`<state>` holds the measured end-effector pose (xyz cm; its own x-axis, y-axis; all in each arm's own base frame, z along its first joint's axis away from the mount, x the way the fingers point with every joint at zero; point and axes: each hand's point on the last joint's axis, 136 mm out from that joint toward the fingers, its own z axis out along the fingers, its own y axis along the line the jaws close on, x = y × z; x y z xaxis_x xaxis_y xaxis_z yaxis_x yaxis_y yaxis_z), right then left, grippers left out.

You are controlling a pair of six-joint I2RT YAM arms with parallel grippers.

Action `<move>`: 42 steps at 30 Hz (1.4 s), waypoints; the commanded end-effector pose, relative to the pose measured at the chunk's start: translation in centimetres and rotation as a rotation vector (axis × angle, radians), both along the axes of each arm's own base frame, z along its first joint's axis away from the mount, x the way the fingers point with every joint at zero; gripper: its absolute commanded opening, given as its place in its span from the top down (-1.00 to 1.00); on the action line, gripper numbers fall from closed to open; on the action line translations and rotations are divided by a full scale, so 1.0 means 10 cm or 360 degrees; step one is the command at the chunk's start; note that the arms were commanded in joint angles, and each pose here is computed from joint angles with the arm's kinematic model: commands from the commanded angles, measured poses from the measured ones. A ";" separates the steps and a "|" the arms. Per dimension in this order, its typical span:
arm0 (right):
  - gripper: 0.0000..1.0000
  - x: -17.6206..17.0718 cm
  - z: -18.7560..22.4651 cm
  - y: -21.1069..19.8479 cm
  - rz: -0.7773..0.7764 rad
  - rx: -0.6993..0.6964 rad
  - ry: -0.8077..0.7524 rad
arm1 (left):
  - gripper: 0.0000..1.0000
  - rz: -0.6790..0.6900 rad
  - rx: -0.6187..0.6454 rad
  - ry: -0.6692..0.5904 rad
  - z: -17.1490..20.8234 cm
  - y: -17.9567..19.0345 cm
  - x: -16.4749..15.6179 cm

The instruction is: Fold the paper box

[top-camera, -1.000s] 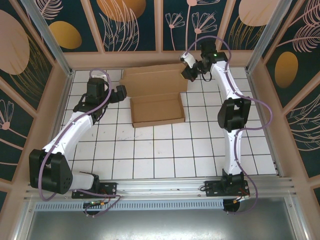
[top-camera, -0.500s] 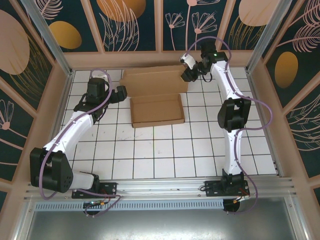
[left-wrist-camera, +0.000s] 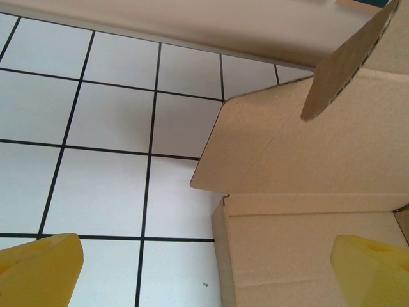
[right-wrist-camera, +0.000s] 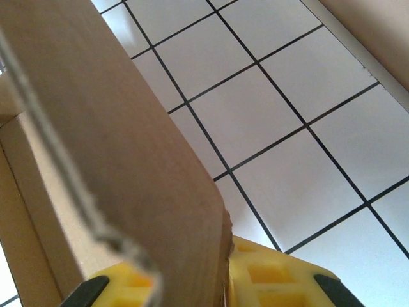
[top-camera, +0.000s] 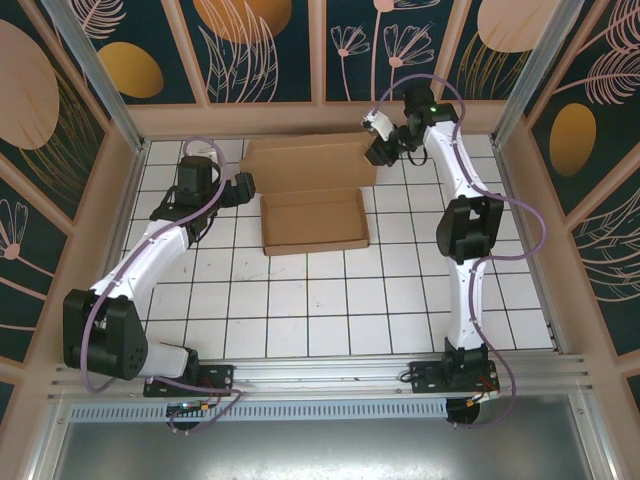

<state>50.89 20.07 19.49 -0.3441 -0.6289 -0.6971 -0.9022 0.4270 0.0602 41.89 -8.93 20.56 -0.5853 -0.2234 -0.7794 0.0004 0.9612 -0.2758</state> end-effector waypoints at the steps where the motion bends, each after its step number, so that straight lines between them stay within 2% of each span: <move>1: 0.39 -0.08 0.28 -0.03 0.0020 0.0027 -0.0057 | -0.97 0.0018 0.0024 -0.0026 0.07 0.04 0.05; 4: 0.39 -0.09 0.28 -0.03 0.0020 0.0029 -0.0055 | -0.98 0.0012 0.0020 -0.0028 0.08 0.03 0.05; 9: 0.51 -0.11 0.30 -0.03 0.0021 0.0039 -0.0053 | -0.98 0.0013 0.0025 -0.0025 0.07 0.04 0.05; 12: 0.82 -0.11 0.35 -0.01 0.0022 0.0064 -0.0062 | -0.98 0.0004 0.0025 -0.0019 0.05 0.03 0.05; 16: 0.99 -0.10 0.36 -0.01 0.0017 0.0066 -0.0064 | -0.98 0.0002 0.0019 -0.0021 0.05 0.02 0.05; 23: 1.00 -0.14 0.36 -0.02 0.0024 0.0067 -0.0063 | -0.97 -0.0020 0.0016 -0.0057 0.10 0.00 0.10; 31: 1.00 -0.20 0.37 -0.04 0.0030 0.0082 -0.0050 | -0.95 -0.0157 0.0035 -0.0122 0.39 -0.06 0.40; 36: 1.00 -0.23 0.40 -0.06 0.0021 0.0098 -0.0064 | -0.91 -0.0276 0.0190 0.0021 0.36 -0.09 0.60; 42: 1.00 -0.24 0.36 -0.09 -0.0003 0.0096 -0.0038 | -0.71 -0.0486 0.0343 0.0136 0.22 -0.19 0.72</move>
<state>49.05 19.22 20.45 -0.3526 -0.6162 -0.7043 -0.9014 0.4258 0.0788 50.09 -10.28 25.12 -0.5952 0.0053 -0.8036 0.1908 0.9723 -0.1349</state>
